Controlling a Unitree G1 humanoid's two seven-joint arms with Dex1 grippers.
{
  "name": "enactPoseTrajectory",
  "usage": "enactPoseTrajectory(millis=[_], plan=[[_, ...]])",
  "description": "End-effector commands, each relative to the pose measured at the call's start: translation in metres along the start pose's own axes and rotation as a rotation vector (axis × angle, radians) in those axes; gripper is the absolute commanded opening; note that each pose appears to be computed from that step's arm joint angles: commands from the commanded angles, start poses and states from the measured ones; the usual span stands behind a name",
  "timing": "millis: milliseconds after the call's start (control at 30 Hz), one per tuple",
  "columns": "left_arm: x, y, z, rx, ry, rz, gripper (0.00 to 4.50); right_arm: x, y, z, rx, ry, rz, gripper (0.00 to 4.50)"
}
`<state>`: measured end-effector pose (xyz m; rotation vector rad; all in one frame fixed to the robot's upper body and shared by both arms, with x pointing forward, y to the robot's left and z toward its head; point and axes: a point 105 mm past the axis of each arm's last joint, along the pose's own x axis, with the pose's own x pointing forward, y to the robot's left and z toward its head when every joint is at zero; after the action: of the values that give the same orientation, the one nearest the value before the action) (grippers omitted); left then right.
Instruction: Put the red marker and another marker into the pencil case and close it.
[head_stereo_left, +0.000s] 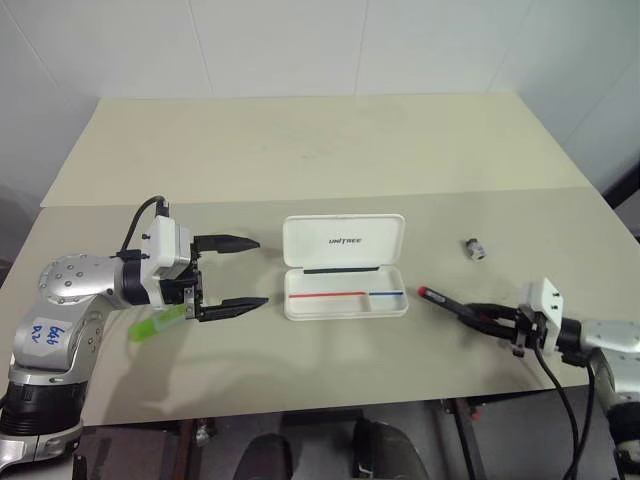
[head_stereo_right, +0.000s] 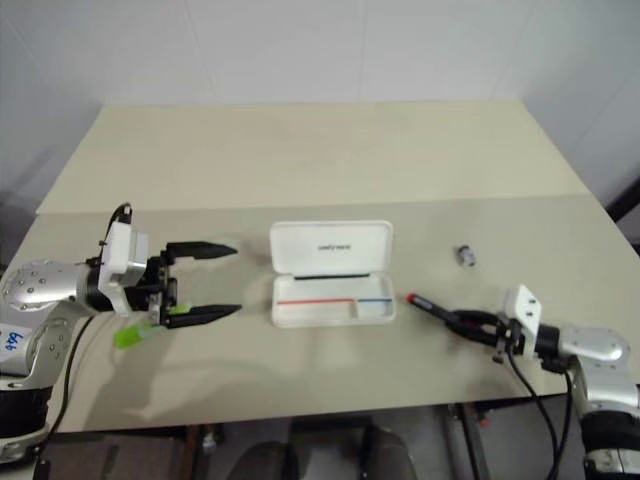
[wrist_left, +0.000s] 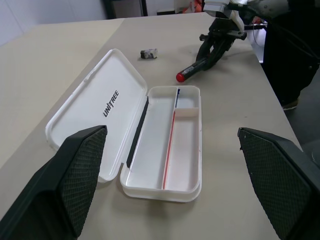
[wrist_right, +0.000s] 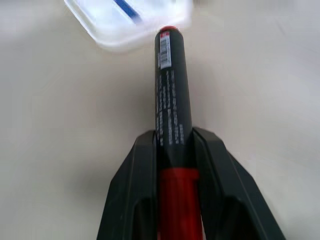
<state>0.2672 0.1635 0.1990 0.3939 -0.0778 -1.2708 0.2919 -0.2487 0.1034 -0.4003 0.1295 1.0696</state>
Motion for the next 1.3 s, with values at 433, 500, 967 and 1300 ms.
enactPoseTrajectory(millis=[433, 500, 967, 1300], plan=[[-0.009, -0.004, -0.002, -0.002, 0.011, 0.07, 4.5, 0.096, 0.029, 0.097, -0.231, -0.162, 0.425, 0.64], [-0.008, -0.005, -0.003, -0.008, 0.016, 0.069, 4.5, 0.114, 0.034, 0.101, -0.242, -0.176, 0.455, 0.64], [-0.005, -0.013, -0.003, -0.011, 0.025, 0.082, 4.5, 0.149, 0.021, 0.097, -0.271, -0.162, 0.445, 0.99], [-0.004, -0.012, -0.003, -0.013, 0.019, 0.094, 4.5, 0.147, 0.016, 0.108, -0.295, -0.204, 0.429, 4.48]])
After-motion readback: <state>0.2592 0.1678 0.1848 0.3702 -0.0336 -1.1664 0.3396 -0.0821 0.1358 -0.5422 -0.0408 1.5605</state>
